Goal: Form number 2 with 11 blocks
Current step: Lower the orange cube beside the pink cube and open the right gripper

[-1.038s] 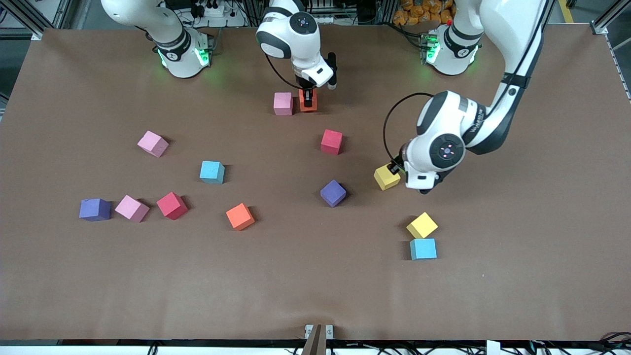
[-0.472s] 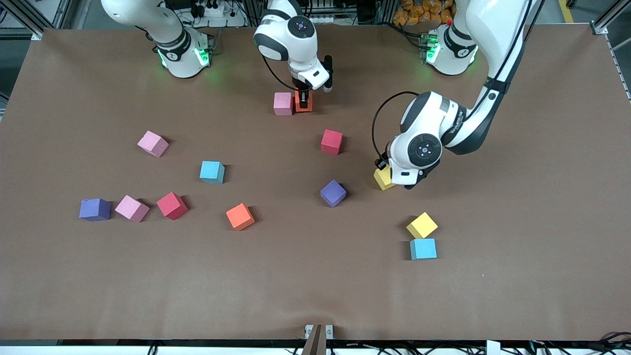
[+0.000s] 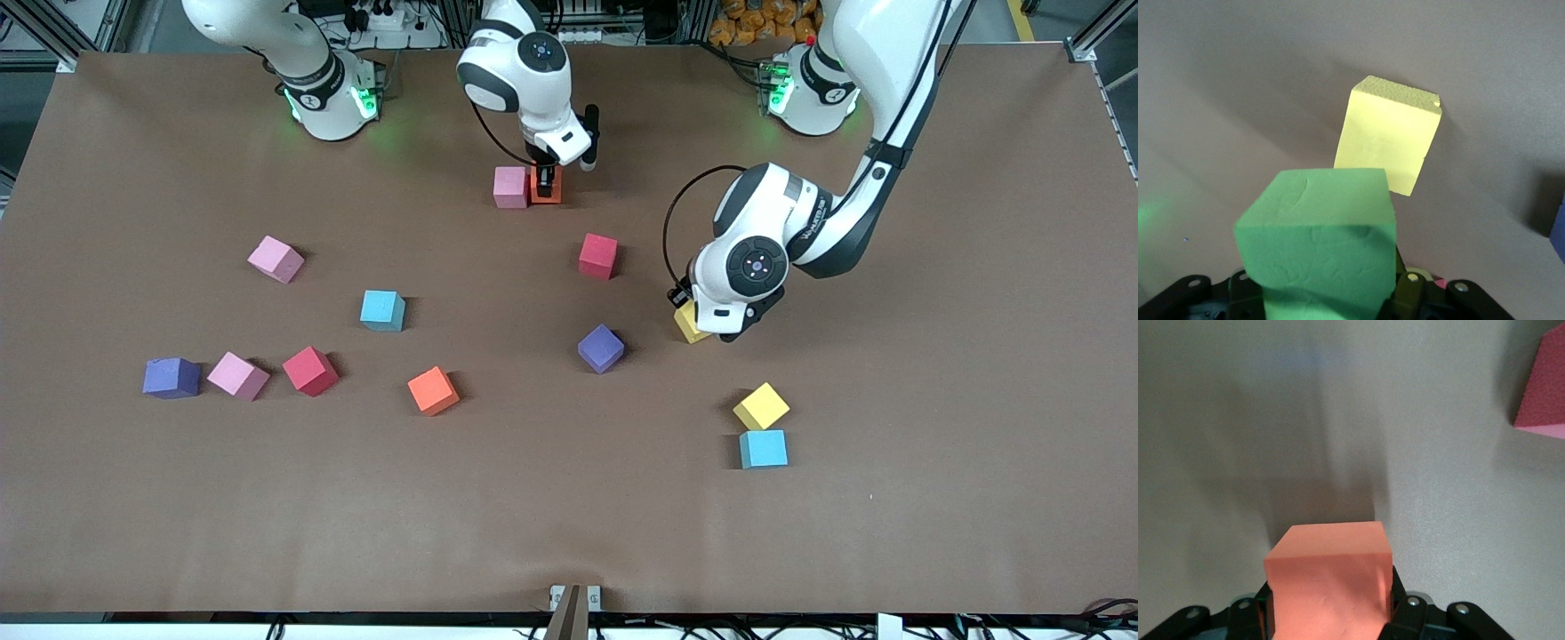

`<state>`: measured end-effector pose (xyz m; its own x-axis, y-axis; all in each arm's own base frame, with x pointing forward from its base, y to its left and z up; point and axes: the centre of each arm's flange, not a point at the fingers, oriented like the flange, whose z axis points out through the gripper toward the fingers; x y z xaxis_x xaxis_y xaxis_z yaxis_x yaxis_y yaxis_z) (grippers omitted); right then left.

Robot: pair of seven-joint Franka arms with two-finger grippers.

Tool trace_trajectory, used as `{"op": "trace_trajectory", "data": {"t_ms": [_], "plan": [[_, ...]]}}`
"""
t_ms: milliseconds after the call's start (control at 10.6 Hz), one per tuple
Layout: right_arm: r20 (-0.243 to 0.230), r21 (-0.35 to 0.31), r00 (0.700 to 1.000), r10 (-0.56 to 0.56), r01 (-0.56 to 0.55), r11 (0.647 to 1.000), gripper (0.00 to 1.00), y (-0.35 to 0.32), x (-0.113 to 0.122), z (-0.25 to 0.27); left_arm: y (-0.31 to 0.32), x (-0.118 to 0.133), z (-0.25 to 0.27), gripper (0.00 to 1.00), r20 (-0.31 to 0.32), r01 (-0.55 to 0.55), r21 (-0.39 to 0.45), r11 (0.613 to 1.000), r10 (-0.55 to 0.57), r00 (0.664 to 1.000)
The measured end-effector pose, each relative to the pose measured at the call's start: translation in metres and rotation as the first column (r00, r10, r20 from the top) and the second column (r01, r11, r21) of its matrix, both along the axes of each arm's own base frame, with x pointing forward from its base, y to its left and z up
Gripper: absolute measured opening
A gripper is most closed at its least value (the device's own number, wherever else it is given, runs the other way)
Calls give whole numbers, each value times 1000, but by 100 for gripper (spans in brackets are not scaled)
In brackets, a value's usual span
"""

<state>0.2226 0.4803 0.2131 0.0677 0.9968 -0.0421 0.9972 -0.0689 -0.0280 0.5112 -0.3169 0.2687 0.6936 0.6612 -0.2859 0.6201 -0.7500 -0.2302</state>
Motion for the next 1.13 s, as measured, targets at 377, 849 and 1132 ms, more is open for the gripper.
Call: {"op": "trace_trajectory", "data": {"t_ms": [377,849,1132], "plan": [[-2,3,1000,0,0,1000,62,0,0,-7,2,3,-3,60,-2,-6,0,1000,6,1000],[-2,6,1000,-2,2,1000,62,0,1,-10,5,8,-4,60,7,-60,-13,998,61,998],[-2,6,1000,-9,9,1000,62,-2,4,-10,15,27,0,60,51,-305,-21,952,305,951]]}}
